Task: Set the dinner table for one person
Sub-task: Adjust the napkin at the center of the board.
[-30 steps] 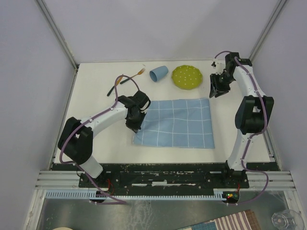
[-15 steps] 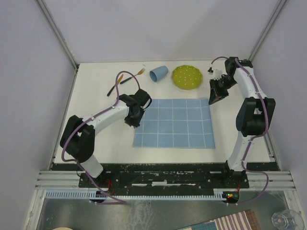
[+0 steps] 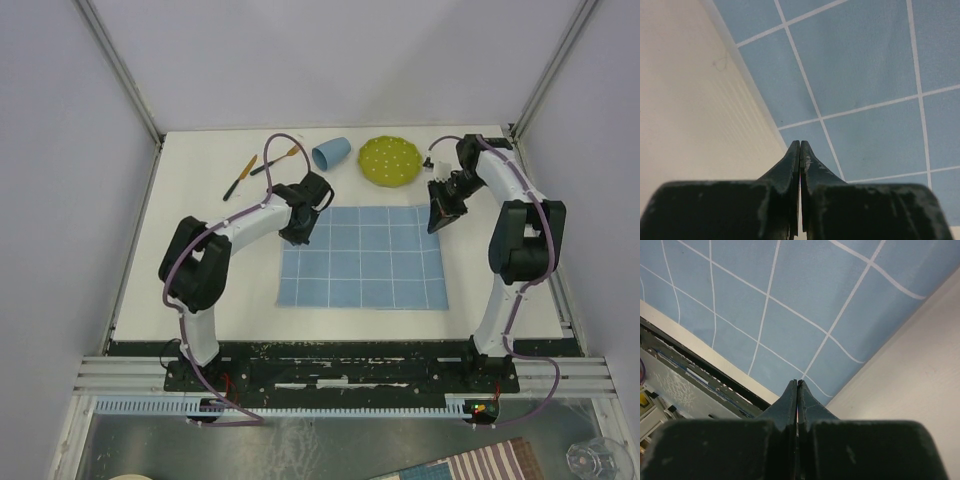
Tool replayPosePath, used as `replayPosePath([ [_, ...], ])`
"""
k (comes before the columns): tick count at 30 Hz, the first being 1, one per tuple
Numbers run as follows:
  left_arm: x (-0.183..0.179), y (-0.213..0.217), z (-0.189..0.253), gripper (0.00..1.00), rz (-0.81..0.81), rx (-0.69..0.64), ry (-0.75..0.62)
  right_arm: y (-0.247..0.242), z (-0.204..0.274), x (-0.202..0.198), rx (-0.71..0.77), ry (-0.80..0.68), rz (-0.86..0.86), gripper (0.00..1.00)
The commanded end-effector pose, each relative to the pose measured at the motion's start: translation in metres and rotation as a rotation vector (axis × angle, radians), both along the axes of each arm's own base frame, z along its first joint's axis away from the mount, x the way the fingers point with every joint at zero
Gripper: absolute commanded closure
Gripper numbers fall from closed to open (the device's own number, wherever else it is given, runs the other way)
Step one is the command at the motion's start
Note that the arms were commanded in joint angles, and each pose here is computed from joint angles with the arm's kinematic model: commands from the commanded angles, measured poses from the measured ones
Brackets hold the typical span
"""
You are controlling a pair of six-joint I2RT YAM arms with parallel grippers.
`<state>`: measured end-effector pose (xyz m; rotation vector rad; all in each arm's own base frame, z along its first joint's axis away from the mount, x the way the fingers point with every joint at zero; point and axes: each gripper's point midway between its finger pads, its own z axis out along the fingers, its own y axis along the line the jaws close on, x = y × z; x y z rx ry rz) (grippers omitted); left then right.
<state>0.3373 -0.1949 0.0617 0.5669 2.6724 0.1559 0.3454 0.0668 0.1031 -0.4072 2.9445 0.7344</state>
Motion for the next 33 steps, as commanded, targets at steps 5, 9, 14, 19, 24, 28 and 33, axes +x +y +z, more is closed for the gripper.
replayPosePath([
  [5, 0.017, -0.018, -0.011, 0.97, -0.024, -0.009, -0.054, 0.006, -0.051, 0.006, -0.011, 0.066, -0.005, 0.98],
  [9, 0.013, -0.019, -0.016, 0.97, -0.033, 0.004, -0.050, 0.001, -0.076, 0.008, -0.038, 0.108, -0.001, 0.98],
  [14, 0.003, -0.016, -0.023, 0.97, -0.038, 0.018, -0.030, -0.004, -0.096, 0.005, -0.082, 0.154, -0.018, 0.98],
  [19, -0.006, -0.016, -0.030, 0.97, -0.052, 0.029, -0.026, -0.019, -0.110, -0.005, -0.206, 0.190, 0.013, 0.98],
  [24, 0.003, -0.017, -0.027, 0.97, -0.059, 0.056, -0.055, -0.013, -0.098, -0.006, -0.176, 0.172, 0.034, 0.98],
  [28, 0.034, -0.024, 0.021, 0.97, -0.086, 0.070, -0.184, 0.007, -0.046, 0.008, -0.048, 0.034, 0.052, 0.96],
  [33, 0.080, -0.016, 0.113, 0.83, -0.158, 0.080, -0.443, 0.010, 0.032, 0.017, -0.021, -0.176, 0.111, 0.63],
])
